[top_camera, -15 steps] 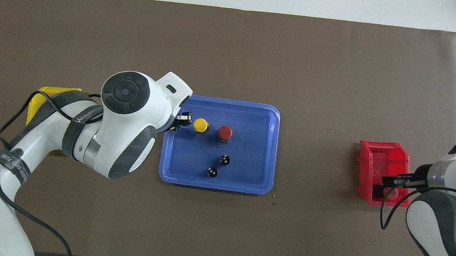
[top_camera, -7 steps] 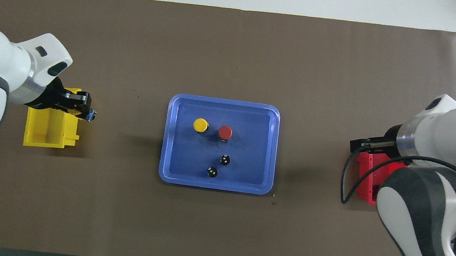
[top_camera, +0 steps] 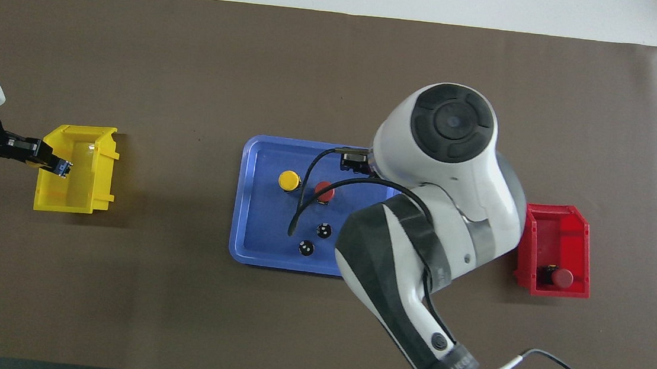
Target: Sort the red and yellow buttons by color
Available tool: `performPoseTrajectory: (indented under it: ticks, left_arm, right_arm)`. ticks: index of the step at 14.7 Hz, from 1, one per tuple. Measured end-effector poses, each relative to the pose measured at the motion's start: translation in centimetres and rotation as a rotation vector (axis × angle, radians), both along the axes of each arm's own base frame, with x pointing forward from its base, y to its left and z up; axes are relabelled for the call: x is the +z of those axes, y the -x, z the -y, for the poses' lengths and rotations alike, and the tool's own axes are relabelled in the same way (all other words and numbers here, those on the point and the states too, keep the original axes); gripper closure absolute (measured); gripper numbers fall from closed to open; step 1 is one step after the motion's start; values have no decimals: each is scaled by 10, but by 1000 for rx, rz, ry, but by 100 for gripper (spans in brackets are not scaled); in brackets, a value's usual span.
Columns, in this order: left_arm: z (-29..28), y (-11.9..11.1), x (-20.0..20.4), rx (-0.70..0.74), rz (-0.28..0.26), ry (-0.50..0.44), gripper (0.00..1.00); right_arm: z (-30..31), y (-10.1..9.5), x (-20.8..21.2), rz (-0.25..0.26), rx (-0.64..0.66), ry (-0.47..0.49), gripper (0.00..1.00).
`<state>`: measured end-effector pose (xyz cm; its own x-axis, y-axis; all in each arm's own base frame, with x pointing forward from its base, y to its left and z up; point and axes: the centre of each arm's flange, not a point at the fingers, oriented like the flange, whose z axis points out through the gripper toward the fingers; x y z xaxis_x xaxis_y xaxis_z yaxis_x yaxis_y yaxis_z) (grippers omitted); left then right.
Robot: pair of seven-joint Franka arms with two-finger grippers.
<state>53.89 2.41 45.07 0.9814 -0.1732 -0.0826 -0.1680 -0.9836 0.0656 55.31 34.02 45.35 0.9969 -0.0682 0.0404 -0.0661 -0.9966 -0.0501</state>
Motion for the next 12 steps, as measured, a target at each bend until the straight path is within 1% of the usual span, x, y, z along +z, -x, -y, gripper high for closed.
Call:
performPoseTrajectory:
  ticks: [2,5,7,9,12]
  left_arm:
    - [1,6,-21,1,3,-1,57]
    - [0,17,-44,0,0,-1,57]
    - [0,22,-57,1,2,-1,57]
    - [-1,27,-70,6,10,-3,57]
    - [-13,31,-79,26,16,-4,57]
  right_arm:
    - [-39,1,-30,9,-3,-5,25]
    - [-74,14,-63,-6,-5,6,27]
    - [-78,16,-73,-7,-2,10,27]
    - [-73,13,-76,-4,-7,19,27]
    - [-70,13,-79,4,4,40,27]
